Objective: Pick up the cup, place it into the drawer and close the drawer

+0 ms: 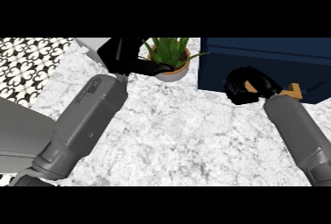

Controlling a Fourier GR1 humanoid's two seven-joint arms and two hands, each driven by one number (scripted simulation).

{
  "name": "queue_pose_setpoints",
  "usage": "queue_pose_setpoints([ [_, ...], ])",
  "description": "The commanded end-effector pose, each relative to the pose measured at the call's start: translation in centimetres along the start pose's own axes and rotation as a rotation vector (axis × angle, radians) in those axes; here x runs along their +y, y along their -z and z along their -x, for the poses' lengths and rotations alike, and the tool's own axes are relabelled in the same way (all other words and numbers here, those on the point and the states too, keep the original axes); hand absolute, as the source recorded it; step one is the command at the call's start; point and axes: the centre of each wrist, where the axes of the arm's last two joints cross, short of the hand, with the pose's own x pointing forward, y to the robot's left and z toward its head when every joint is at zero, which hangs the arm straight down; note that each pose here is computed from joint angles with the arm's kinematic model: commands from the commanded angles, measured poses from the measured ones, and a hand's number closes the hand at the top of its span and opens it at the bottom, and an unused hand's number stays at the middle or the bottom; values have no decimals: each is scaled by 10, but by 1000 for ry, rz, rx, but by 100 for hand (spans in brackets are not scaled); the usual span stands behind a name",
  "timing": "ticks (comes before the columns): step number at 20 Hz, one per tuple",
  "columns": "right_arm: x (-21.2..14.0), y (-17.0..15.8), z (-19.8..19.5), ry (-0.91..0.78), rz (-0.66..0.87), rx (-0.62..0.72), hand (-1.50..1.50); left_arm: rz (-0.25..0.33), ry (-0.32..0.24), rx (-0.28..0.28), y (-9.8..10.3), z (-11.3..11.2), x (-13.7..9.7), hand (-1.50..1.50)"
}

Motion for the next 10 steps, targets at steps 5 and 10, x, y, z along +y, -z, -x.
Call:
queue_pose_setpoints([
  [5,-82,3,-24,-15,206,15,150,1,18,56,-17,5,20,-150],
  [10,-94,2,-32,16,207,-10,150,4,18,47,-15,-1,29,-150],
])
